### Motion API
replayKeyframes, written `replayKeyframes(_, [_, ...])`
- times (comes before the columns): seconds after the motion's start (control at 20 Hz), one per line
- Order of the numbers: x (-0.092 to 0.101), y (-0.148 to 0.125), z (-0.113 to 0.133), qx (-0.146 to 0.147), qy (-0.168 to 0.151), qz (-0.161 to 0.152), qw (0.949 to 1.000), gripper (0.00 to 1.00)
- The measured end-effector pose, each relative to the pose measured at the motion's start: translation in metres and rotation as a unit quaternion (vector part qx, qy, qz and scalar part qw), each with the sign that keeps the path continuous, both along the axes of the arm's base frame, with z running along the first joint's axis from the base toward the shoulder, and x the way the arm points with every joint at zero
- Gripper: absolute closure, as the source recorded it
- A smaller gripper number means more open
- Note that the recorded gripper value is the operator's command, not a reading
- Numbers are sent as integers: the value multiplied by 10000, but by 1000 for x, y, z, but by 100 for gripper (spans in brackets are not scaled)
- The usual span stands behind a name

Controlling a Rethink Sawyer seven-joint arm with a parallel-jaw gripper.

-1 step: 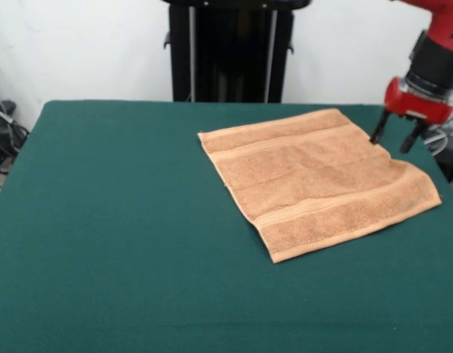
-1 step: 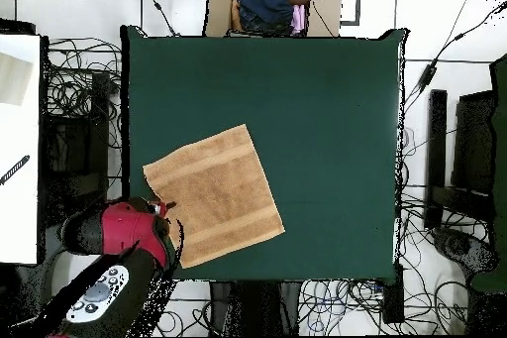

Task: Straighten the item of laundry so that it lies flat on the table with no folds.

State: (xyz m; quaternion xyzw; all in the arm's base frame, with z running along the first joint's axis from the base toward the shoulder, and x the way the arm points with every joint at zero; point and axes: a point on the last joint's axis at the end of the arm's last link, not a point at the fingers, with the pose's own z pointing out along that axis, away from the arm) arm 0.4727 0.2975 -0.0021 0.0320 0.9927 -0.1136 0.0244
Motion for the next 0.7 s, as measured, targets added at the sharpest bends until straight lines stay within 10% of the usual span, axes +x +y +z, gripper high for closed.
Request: replayKeyframes(0.7, [8, 8, 28, 167, -27, -64, 9998, 0])
